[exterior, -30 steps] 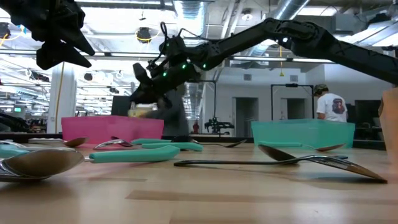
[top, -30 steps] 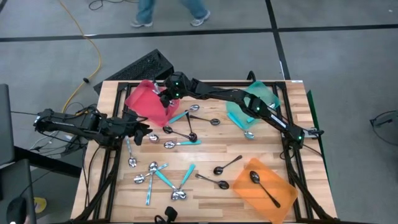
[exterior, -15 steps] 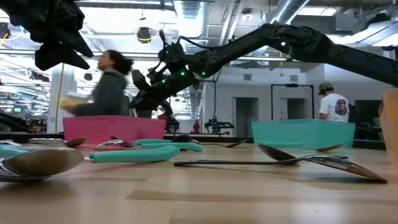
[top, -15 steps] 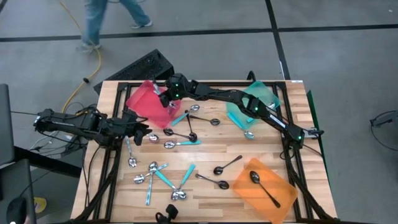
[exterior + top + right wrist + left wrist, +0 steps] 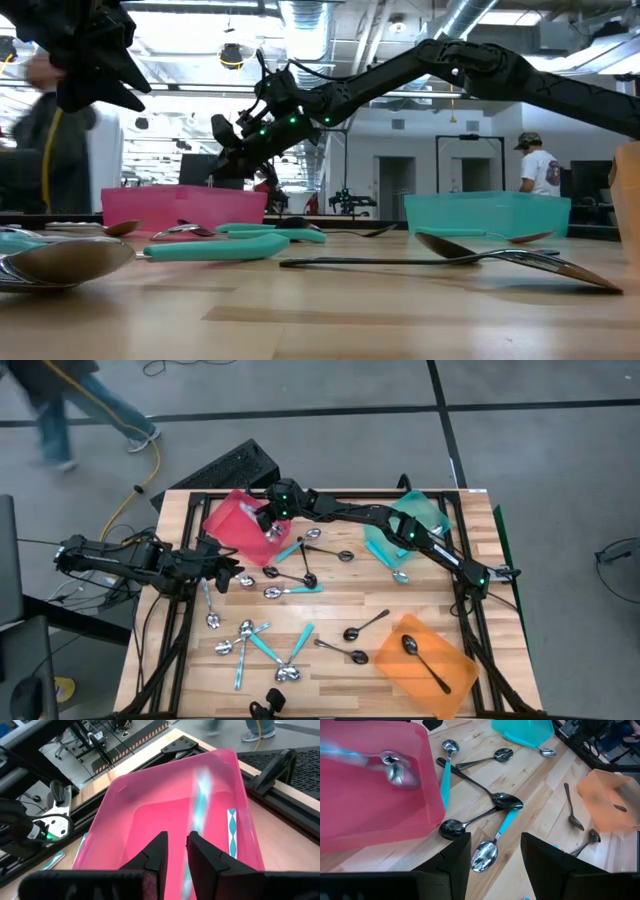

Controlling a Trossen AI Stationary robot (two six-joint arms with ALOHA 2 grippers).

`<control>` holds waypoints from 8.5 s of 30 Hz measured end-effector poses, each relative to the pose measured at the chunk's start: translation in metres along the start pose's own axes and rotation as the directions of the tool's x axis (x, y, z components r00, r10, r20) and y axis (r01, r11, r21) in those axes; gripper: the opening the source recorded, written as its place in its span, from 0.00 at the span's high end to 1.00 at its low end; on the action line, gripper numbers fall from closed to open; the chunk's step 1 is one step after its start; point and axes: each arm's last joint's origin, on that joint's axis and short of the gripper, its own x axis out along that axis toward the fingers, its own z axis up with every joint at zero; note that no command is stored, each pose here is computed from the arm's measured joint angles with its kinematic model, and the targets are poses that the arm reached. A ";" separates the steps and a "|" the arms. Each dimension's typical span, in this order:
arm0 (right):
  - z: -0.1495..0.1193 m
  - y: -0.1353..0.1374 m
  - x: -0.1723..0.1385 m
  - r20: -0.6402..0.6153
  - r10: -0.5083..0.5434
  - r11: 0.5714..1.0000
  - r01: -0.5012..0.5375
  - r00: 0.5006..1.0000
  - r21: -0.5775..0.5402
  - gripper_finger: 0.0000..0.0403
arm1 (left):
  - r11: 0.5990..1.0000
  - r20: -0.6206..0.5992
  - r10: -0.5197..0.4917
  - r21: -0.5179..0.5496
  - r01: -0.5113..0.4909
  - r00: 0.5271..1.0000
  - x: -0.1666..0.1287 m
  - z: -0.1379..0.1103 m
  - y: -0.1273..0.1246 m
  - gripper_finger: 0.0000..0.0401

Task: Sort silverware by color (type)
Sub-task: Put the blue patterned spoon into the red bin, then put the blue spoon into the blue bin

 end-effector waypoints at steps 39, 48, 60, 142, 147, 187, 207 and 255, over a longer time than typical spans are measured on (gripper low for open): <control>0.211 0.091 -0.399 0.229 0.094 0.827 0.052 0.969 -0.560 0.74 | 0.956 -0.145 -0.092 0.264 0.129 0.985 0.095 0.001 -0.047 0.61; 0.198 0.099 -0.444 0.157 0.052 0.844 0.041 0.986 -0.535 0.74 | 0.896 -0.256 -0.064 0.411 0.168 0.965 0.136 0.013 -0.046 0.56; 0.184 0.103 -0.472 0.096 -0.033 0.859 0.077 0.995 -0.507 0.74 | 0.772 -0.389 0.083 0.607 0.188 0.917 0.167 0.032 -0.057 0.46; 0.183 0.151 -0.447 0.142 0.203 0.897 -0.126 0.969 -0.424 0.74 | 0.886 0.578 -0.347 0.460 0.057 0.738 0.009 0.144 -0.065 0.99; 0.184 0.160 -0.400 0.131 0.272 0.852 -0.175 0.953 -0.493 0.74 | 0.860 0.626 -0.462 0.490 0.145 0.628 -0.015 0.155 -0.057 0.99; 0.164 0.178 -0.250 0.181 0.478 0.815 -0.357 0.860 -0.457 0.28 | 0.807 0.616 -0.493 0.588 0.058 0.614 -0.004 0.163 -0.053 0.97; 0.149 0.181 -0.231 0.114 0.472 0.816 -0.385 0.874 -0.430 0.28 | 0.793 0.561 -0.510 0.600 0.104 0.652 0.001 0.160 -0.053 0.97; 0.184 0.129 -0.299 0.144 0.229 0.936 -0.177 0.963 -0.305 0.83 | 0.890 0.526 -0.393 0.423 0.169 0.754 0.001 0.150 -0.045 0.51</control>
